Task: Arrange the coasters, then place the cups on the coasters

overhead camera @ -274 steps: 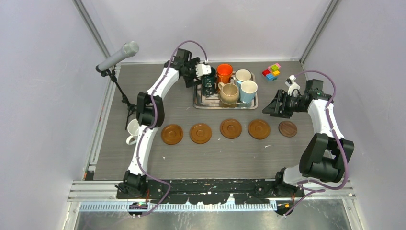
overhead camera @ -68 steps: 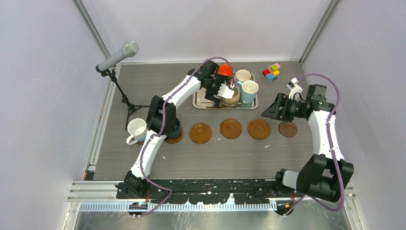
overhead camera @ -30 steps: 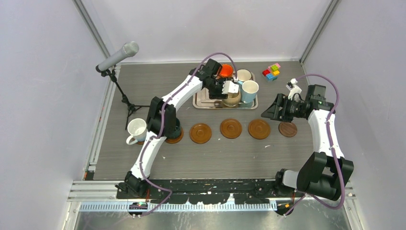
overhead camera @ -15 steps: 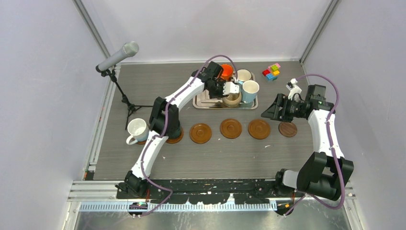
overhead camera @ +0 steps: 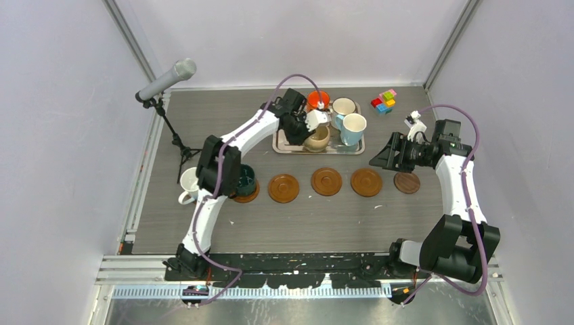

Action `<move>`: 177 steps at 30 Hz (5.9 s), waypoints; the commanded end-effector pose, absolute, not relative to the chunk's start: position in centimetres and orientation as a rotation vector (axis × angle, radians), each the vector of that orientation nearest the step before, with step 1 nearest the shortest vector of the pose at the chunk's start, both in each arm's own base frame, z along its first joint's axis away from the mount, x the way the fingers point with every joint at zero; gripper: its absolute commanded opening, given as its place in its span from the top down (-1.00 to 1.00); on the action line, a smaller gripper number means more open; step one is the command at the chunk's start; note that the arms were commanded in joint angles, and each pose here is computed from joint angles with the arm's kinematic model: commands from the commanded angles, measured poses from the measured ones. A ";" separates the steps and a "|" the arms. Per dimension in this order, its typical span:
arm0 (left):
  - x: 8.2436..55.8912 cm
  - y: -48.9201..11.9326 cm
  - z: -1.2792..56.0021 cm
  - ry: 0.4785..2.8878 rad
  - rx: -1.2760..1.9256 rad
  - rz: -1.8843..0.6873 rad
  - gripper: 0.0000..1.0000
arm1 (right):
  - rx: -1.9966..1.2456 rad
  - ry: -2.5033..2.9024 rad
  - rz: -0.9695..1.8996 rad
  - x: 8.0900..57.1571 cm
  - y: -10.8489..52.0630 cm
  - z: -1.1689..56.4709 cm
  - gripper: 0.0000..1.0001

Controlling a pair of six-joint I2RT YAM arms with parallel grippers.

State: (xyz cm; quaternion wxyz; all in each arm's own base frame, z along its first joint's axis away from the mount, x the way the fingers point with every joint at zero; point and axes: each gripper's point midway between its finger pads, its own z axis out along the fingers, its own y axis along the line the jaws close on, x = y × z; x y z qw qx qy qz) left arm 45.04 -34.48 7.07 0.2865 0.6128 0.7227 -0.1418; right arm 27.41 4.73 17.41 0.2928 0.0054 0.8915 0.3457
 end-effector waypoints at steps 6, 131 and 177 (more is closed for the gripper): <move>40.3 -31.0 20.8 1.963 1.131 -0.455 1.00 | -0.012 2.337 0.924 27.8 4.9 18.4 -0.44; 30.4 -17.1 24.0 2.216 0.530 -0.307 -1.00 | 0.093 2.214 0.104 53.7 24.7 16.8 -0.30; 30.6 -17.0 24.1 2.213 0.495 -0.305 -0.99 | 0.153 2.322 0.249 47.7 23.8 14.9 0.99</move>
